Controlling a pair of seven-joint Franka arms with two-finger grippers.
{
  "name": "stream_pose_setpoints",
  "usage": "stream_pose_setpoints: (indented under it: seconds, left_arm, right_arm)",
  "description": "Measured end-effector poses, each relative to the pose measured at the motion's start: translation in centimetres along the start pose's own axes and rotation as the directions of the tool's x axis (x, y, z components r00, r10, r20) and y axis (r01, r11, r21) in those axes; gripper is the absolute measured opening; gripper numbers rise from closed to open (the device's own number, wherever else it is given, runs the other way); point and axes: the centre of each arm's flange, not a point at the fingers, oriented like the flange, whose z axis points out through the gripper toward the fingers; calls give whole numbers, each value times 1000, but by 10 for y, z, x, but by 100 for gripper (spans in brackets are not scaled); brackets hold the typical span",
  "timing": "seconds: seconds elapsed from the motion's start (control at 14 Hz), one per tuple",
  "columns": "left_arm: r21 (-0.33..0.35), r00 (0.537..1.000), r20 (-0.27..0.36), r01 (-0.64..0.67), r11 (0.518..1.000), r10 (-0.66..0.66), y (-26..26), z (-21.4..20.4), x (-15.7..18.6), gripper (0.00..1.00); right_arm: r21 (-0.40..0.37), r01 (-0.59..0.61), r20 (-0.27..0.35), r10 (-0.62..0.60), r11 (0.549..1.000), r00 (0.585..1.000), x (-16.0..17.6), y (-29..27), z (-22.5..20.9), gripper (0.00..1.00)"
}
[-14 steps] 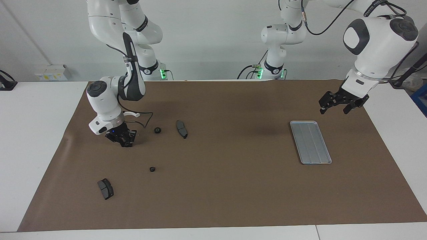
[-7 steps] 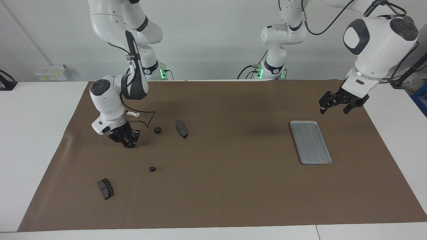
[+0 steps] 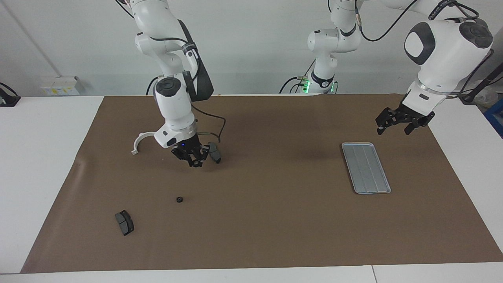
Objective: Pick bearing gear from pile to tray
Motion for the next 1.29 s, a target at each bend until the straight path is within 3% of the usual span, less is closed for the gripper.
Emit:
stream_pose_setpoints:
  seconds: [0.21, 0.72, 1.22, 1.29]
  left_arm:
    - [0, 1000, 0, 0, 1000, 0, 0, 0, 0, 100]
    - [0, 1000, 0, 0, 1000, 0, 0, 0, 0, 100]
    - [0, 1000, 0, 0, 1000, 0, 0, 0, 0, 100]
    - [0, 1000, 0, 0, 1000, 0, 0, 0, 0, 100]
  right_arm:
    - [16, -29, 8, 29, 999, 1000, -11, -66, 2, 35]
    - [-44, -79, 8, 79, 996, 997, -20, -181, 46, 35]
    - [-59, -67, 28, 69, 996, 997, -41, -211, 84, 35]
    - [-60, -67, 29, 69, 996, 997, -42, -210, 87, 40]
